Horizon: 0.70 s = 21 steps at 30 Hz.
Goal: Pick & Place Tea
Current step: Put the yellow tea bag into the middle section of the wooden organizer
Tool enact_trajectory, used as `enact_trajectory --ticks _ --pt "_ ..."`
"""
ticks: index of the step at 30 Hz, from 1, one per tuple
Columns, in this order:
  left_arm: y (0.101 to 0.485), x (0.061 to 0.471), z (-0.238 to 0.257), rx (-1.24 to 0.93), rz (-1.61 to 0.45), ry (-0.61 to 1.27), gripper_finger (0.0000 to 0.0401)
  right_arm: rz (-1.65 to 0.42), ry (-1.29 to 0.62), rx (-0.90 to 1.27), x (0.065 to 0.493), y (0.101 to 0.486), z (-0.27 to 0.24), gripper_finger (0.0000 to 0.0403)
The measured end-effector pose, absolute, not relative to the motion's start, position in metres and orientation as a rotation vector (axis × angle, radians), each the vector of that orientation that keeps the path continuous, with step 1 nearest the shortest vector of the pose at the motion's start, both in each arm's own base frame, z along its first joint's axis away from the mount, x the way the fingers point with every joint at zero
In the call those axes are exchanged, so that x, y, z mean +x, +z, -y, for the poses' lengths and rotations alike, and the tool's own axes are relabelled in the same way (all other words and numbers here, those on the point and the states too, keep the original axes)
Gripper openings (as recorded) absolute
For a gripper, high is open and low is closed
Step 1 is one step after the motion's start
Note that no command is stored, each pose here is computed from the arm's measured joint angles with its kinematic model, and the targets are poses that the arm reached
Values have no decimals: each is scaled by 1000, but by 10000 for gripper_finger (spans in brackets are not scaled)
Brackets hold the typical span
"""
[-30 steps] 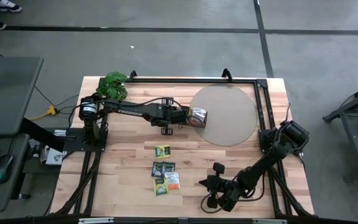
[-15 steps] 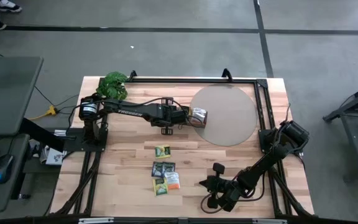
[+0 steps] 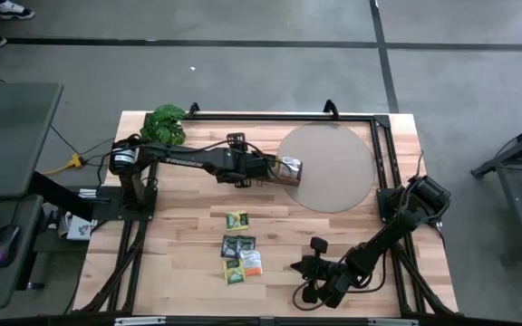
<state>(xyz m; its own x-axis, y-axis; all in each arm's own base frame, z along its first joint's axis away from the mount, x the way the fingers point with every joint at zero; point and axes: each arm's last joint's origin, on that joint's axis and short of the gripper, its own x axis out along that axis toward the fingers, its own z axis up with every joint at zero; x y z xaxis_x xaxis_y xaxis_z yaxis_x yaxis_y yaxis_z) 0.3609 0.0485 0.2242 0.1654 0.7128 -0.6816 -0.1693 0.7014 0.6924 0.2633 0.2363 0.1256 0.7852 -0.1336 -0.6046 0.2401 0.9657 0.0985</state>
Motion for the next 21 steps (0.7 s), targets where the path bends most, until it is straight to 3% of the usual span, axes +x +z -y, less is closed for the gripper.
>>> enact_trajectory --ticks 8,21 --pt "238 335 -27 280 -1195 704 180 -645 -210 143 267 125 -231 0" --pt "197 265 46 12 -1042 763 120 -585 -92 73 313 137 -196 0"
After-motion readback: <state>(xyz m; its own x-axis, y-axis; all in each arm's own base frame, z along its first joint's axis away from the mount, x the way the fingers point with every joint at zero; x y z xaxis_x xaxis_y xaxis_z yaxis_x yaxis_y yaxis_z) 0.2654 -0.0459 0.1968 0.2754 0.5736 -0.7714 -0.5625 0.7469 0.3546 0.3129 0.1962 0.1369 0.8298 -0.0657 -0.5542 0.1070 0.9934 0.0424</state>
